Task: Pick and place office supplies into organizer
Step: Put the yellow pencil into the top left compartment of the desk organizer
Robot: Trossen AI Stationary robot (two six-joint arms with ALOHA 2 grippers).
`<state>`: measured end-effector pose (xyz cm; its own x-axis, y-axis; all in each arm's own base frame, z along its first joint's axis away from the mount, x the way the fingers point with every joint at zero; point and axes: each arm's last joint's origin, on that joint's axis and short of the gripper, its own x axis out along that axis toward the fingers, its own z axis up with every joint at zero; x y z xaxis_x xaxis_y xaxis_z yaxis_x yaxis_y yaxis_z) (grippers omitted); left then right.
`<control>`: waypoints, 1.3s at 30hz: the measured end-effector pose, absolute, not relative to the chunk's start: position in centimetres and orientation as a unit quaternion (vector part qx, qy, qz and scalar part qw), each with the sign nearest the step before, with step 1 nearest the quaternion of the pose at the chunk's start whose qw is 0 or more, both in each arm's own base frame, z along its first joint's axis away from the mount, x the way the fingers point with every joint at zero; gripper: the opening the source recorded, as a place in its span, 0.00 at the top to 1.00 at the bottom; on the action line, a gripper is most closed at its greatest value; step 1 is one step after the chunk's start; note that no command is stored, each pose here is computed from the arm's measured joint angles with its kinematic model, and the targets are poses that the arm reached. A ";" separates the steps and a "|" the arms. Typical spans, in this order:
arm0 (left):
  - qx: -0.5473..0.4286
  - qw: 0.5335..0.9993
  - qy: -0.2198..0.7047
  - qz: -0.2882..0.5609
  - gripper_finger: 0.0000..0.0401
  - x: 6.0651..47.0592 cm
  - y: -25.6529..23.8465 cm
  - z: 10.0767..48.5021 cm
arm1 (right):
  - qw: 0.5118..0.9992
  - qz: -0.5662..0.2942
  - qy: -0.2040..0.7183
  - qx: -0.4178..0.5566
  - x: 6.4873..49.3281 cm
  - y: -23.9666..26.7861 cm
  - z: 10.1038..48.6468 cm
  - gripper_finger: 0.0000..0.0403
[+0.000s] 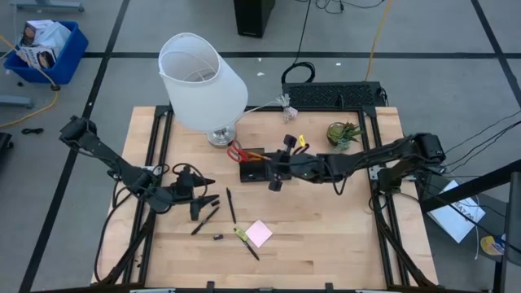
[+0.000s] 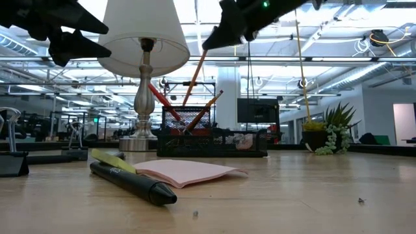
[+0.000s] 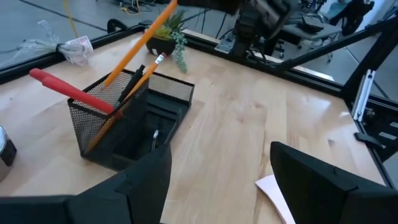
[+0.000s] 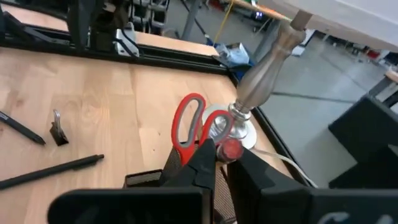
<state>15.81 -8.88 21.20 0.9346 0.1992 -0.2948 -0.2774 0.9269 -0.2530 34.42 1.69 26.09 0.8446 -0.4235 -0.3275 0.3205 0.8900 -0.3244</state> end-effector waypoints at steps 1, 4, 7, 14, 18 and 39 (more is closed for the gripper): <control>-0.148 0.972 0.133 0.123 0.32 15.8 -8.9 21.2 | 0.950 -0.198 0.205 -0.126 34.5 1.5 26.5 0.96; -0.150 0.972 0.133 0.123 0.32 15.8 -8.9 21.2 | 0.951 -0.186 0.226 -0.100 34.8 0.3 27.4 0.95; -0.152 0.972 0.132 0.123 0.32 15.8 -8.9 21.2 | 0.959 -0.156 0.236 -0.037 34.8 -1.1 27.5 0.95; -0.156 0.971 0.134 0.125 0.32 15.8 -8.9 21.2 | 0.949 -0.167 0.266 -0.018 35.0 -2.9 26.0 0.96; -0.154 0.971 0.136 0.126 0.32 15.8 -8.8 21.1 | 0.946 -0.167 0.278 -0.020 35.8 -3.0 24.5 0.92; -0.162 0.968 0.139 0.129 0.32 15.7 -8.8 21.0 | 0.944 -0.150 0.288 -0.056 37.9 -2.6 21.3 0.70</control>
<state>15.74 -8.81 20.99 0.9280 0.2045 -0.3113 -0.2947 0.9142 -0.2780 37.87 -2.56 21.30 0.7893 -0.3160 -0.5264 0.2513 0.9486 -0.1926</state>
